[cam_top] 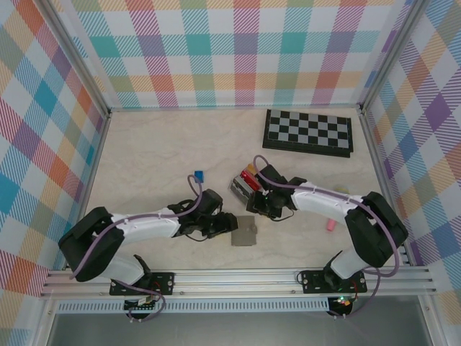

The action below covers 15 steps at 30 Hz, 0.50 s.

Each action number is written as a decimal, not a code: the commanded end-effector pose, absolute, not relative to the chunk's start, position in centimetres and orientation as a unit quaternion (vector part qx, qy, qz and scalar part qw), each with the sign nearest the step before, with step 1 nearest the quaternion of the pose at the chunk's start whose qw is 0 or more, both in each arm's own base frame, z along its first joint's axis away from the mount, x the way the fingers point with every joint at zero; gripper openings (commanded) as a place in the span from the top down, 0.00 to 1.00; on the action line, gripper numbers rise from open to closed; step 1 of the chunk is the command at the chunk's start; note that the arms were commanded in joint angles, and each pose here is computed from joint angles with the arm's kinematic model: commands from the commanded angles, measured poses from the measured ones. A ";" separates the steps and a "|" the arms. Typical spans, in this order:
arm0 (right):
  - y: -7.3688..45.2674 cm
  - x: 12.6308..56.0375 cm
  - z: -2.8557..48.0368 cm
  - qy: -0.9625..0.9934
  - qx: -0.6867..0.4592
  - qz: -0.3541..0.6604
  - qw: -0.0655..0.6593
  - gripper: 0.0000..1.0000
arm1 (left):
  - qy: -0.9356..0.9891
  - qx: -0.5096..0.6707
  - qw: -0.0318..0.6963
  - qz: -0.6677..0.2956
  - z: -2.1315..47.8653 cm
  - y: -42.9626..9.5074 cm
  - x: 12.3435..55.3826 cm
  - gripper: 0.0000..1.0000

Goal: Put the credit cards into the card holder

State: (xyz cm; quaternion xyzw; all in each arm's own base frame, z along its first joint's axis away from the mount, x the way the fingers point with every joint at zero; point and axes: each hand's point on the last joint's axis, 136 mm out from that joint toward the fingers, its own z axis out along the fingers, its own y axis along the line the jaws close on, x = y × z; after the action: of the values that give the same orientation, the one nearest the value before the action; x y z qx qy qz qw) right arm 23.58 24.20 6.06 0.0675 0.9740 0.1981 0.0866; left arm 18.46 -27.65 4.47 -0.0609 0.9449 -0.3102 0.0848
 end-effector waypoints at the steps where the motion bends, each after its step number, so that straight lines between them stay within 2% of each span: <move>1: 20.9 25.2 9.4 0.982 0.023 0.107 0.153 0.50 | 0.952 -0.084 0.125 -0.268 5.1 -25.4 20.1 0.42; 4: 19.8 27.4 11.3 0.979 0.013 0.101 0.177 0.43 | 0.947 -0.103 0.129 -0.277 5.5 -25.1 21.3 0.41; 8: 19.3 31.5 12.8 0.968 0.035 0.171 0.179 0.22 | 0.932 -0.121 0.133 -0.315 6.4 -25.7 23.3 0.32; 12: 20.1 35.2 12.9 0.956 0.043 0.245 0.156 0.18 | 0.922 -0.134 0.127 -0.342 7.1 -26.9 26.3 0.34; 15: 20.9 37.0 12.0 0.950 0.050 0.278 0.130 0.18 | 0.921 -0.146 0.129 -0.337 6.8 -27.6 28.7 0.40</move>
State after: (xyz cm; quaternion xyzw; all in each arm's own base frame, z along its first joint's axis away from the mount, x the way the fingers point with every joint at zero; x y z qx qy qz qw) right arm 36.56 18.58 12.18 0.0842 0.9585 0.2170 0.1649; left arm 26.37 -26.13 5.64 -0.1479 0.9311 -0.3110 0.1201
